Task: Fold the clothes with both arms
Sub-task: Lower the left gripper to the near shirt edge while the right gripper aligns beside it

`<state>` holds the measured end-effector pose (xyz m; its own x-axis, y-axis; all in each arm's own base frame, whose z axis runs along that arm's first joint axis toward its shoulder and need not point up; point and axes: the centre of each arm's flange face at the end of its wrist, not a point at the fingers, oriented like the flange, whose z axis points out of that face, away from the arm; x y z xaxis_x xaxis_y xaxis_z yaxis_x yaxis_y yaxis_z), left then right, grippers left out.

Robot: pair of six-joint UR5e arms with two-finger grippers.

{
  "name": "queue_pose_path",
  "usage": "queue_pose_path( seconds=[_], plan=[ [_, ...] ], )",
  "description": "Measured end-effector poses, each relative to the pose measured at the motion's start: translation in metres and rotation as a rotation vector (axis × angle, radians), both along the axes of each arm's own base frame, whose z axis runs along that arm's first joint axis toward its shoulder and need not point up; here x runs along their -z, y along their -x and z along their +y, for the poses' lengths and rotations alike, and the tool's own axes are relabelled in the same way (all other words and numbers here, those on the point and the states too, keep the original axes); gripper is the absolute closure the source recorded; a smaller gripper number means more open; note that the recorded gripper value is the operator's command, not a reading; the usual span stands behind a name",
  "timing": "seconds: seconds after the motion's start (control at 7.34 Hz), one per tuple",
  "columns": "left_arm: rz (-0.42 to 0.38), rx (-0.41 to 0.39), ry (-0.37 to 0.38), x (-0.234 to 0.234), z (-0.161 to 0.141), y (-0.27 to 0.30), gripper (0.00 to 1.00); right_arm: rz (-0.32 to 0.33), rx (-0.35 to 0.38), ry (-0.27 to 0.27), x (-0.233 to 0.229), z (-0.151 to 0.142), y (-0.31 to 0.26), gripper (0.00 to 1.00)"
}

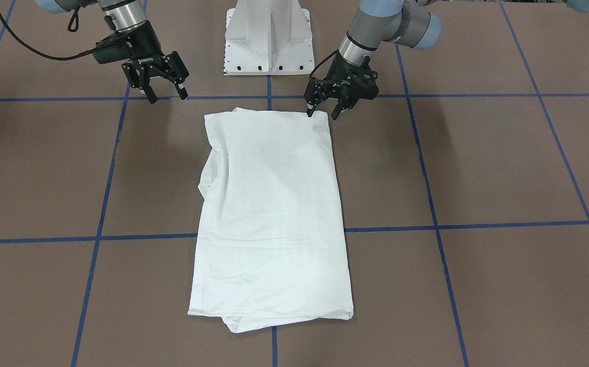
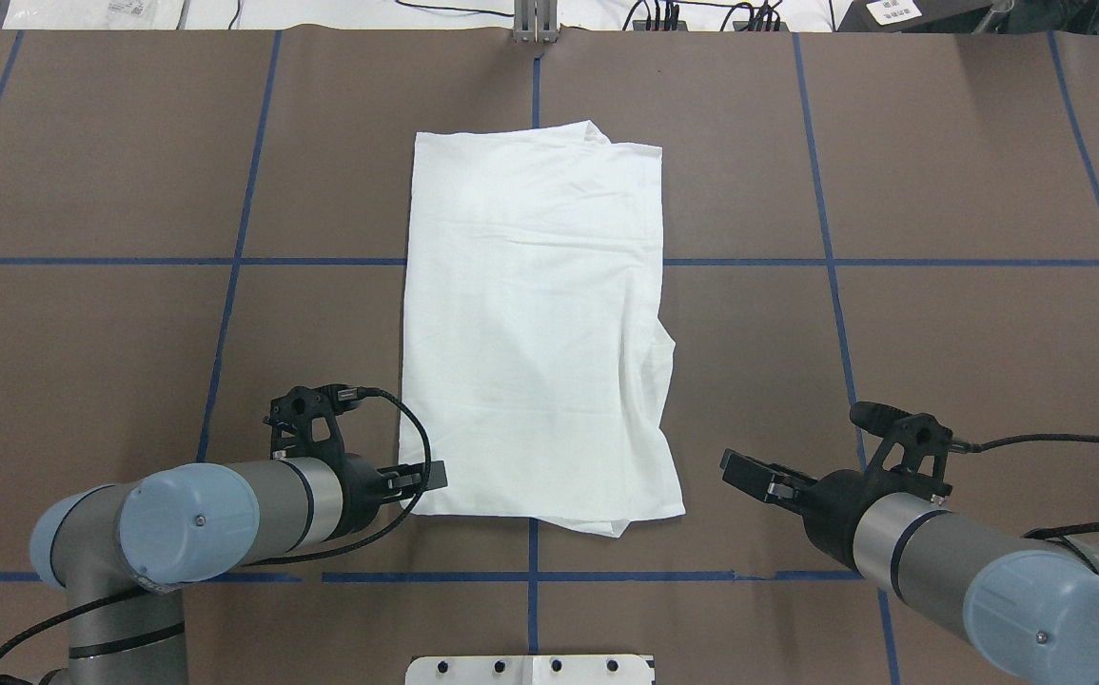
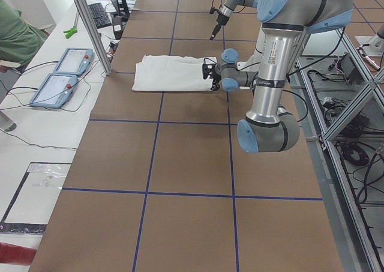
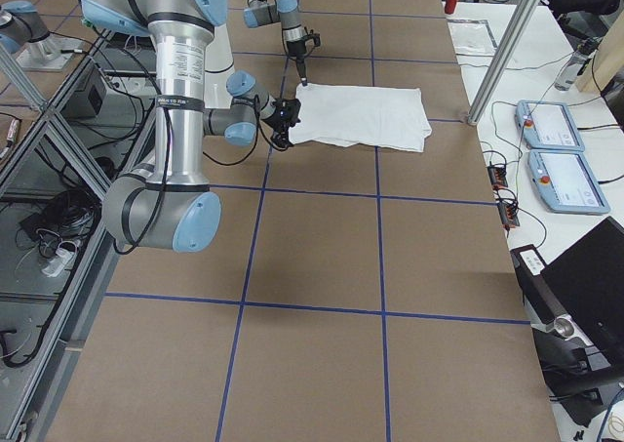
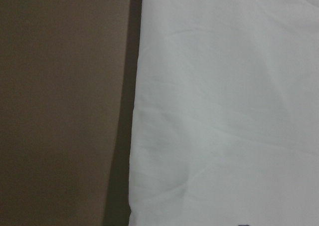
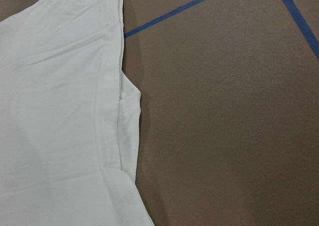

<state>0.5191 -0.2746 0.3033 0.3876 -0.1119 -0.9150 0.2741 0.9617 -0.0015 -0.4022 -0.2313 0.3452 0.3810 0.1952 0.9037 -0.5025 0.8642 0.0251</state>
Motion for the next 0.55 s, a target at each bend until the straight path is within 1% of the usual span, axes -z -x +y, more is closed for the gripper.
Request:
queue_pose_path(
  seconds=[0.14, 0.55],
  plan=[
    [-0.004, -0.005, 0.002, -0.0015, 0.0025, -0.0028, 0.28, -0.001, -0.001, 0.0, 0.0, -0.0001, 0.0003, 0.0],
    [-0.011, -0.007, 0.003, -0.0044, 0.0035, -0.0067, 0.28, 0.004, 0.0, 0.0, -0.0023, 0.0001, 0.0022, 0.0]
  ],
)
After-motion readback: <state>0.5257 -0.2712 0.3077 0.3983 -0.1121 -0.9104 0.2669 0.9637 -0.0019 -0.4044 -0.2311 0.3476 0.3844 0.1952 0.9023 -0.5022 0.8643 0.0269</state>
